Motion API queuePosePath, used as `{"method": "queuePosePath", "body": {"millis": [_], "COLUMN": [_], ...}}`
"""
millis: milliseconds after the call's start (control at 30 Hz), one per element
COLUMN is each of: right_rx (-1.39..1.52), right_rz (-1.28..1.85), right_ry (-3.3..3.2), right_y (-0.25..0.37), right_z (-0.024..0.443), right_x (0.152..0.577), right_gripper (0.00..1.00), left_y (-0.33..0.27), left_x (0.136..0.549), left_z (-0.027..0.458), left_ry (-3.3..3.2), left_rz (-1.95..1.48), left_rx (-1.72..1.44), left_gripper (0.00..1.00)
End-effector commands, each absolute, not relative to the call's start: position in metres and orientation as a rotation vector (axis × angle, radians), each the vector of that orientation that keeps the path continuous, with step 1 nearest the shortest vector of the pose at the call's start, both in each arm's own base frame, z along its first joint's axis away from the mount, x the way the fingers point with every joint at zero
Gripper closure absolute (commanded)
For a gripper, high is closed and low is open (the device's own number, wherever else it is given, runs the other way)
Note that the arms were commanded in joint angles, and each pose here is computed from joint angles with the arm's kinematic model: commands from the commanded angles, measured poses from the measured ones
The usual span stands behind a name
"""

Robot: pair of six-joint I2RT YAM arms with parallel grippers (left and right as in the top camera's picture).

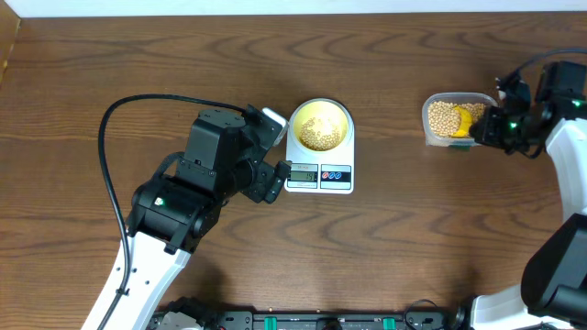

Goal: Scoop item into bowl and weigh 50g on scale
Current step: 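Dip the scoop into the soybeans again with the right gripper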

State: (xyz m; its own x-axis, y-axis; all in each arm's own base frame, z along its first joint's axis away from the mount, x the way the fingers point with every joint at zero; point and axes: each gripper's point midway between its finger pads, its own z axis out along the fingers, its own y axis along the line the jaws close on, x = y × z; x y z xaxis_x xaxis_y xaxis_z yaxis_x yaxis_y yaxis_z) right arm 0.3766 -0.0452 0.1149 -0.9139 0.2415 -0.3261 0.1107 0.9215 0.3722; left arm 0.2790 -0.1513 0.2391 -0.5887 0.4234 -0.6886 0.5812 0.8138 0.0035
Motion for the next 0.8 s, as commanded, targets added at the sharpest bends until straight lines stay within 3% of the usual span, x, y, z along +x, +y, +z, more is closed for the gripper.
{"method": "queuePosePath", "body": {"millis": [0, 367, 767], "right_rx": [0.311, 0.465, 0.489], "right_rz": [0.593, 0.806, 1.175], "right_ry": [2.688, 2.583, 2.499], "right_y": [-0.052, -0.074, -0.049], "right_z": [0.117, 0.120, 0.097], "right_x": [0.372, 0.361, 0.374], "right_gripper": [0.99, 0.99, 0.99], "left_y": [-0.151, -0.151, -0.151], "left_x": [0.279, 0.279, 0.279], "left_z": [0.238, 0.238, 0.238], "left_ry": [2.288, 2.288, 2.288], "left_rz": [-0.292, -0.292, -0.292], "left_rx": [0.745, 0.745, 0.745], "left_gripper": [0.17, 0.17, 0.16]}}
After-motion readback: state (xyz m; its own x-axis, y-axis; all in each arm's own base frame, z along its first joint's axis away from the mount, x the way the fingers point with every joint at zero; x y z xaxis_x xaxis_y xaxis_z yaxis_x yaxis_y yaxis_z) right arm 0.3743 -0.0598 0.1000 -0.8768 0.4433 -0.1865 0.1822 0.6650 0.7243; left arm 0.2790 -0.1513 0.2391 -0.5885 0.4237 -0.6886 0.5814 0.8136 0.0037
